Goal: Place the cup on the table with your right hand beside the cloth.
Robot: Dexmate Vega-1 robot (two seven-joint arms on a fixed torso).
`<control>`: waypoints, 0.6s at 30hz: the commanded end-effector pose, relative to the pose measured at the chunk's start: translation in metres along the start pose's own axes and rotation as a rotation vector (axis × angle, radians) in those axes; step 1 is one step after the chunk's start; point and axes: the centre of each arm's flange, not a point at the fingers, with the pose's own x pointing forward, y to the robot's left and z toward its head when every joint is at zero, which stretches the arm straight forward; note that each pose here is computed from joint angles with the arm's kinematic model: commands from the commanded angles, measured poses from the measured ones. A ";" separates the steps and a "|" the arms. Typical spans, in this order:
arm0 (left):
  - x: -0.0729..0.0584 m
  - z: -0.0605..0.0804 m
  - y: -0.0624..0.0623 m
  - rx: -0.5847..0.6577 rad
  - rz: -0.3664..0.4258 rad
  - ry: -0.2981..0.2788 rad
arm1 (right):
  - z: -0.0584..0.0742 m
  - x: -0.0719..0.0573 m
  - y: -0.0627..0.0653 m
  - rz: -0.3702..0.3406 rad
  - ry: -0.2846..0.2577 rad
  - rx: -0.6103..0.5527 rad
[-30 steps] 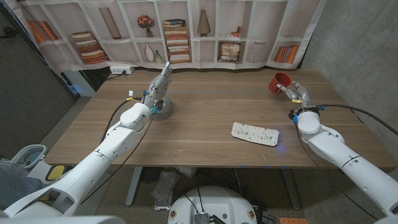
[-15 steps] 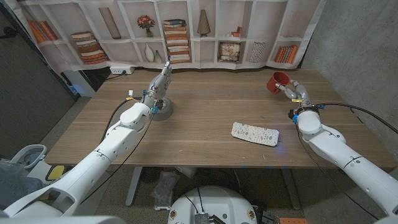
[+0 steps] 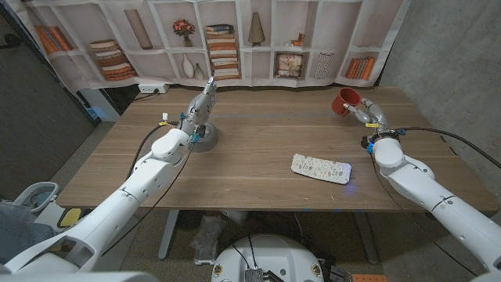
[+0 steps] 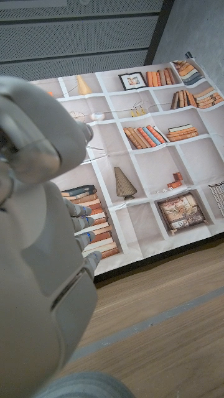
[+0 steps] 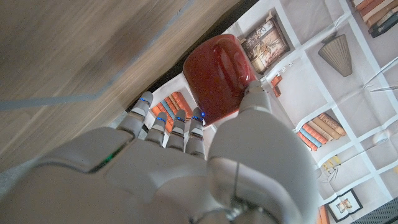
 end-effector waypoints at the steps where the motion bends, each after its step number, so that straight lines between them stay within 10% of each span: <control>1: -0.001 -0.001 0.001 -0.018 0.004 -0.005 | 0.006 0.000 0.004 0.029 -0.026 -0.005; 18: -0.003 0.002 0.001 -0.020 0.003 -0.017 | 0.021 0.001 0.016 0.084 -0.074 -0.001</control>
